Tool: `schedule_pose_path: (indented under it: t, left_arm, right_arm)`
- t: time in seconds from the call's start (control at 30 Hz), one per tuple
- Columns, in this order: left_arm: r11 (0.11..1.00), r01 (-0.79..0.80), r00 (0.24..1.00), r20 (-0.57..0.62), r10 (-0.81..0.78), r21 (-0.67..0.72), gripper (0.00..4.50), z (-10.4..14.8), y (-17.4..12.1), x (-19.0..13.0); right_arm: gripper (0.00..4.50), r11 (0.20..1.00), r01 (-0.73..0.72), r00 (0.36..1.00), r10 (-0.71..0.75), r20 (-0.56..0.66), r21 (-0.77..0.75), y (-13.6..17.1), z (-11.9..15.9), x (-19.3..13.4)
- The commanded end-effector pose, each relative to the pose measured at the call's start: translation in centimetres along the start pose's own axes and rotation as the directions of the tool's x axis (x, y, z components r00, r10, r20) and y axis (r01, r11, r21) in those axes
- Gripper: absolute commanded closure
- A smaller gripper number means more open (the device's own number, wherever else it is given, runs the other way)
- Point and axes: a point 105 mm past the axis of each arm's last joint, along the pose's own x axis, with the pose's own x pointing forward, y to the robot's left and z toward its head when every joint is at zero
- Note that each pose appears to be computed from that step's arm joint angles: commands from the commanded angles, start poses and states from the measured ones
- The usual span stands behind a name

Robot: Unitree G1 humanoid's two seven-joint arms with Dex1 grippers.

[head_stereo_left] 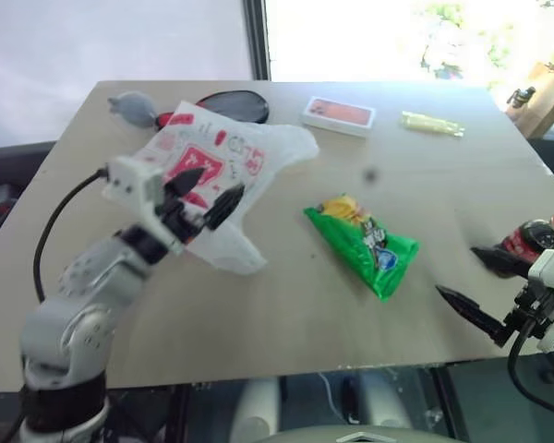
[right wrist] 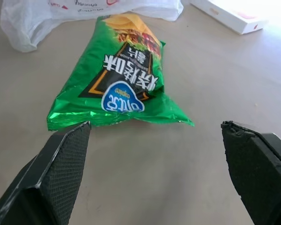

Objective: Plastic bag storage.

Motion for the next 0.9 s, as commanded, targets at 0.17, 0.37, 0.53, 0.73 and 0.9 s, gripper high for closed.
schedule_pose_path:
  t: [0.17,0.37,0.53,0.73,0.9]
  left_arm:
    - [0.932,-0.132,0.943,-0.246,0.223,0.338,0.11,-1.4,0.7,2.9]
    - [0.910,-0.095,0.926,-0.300,0.229,0.403,0.11,-3.4,0.6,2.6]
    - [0.864,-0.026,0.911,-0.344,0.228,0.503,0.11,-6.2,1.8,-1.2]
    - [0.799,-0.036,0.844,-0.409,0.345,0.600,0.11,-7.8,4.8,-3.9]
    - [0.762,-0.049,0.863,-0.357,0.357,0.645,0.11,-7.2,5.2,-3.3]
  right_arm:
    - [0.00,0.991,-0.091,0.988,0.102,0.117,-0.093,2.2,3.1,-0.2]
    - [0.00,0.993,-0.065,0.994,0.074,0.082,-0.102,2.5,2.4,-1.2]
    - [0.00,0.994,-0.066,0.995,0.071,0.063,-0.086,2.9,1.5,-1.2]
    - [0.00,0.993,-0.092,0.993,0.098,0.070,-0.073,3.3,0.8,-0.5]
    - [0.00,0.992,-0.102,0.991,0.109,0.079,-0.078,3.4,0.6,0.2]
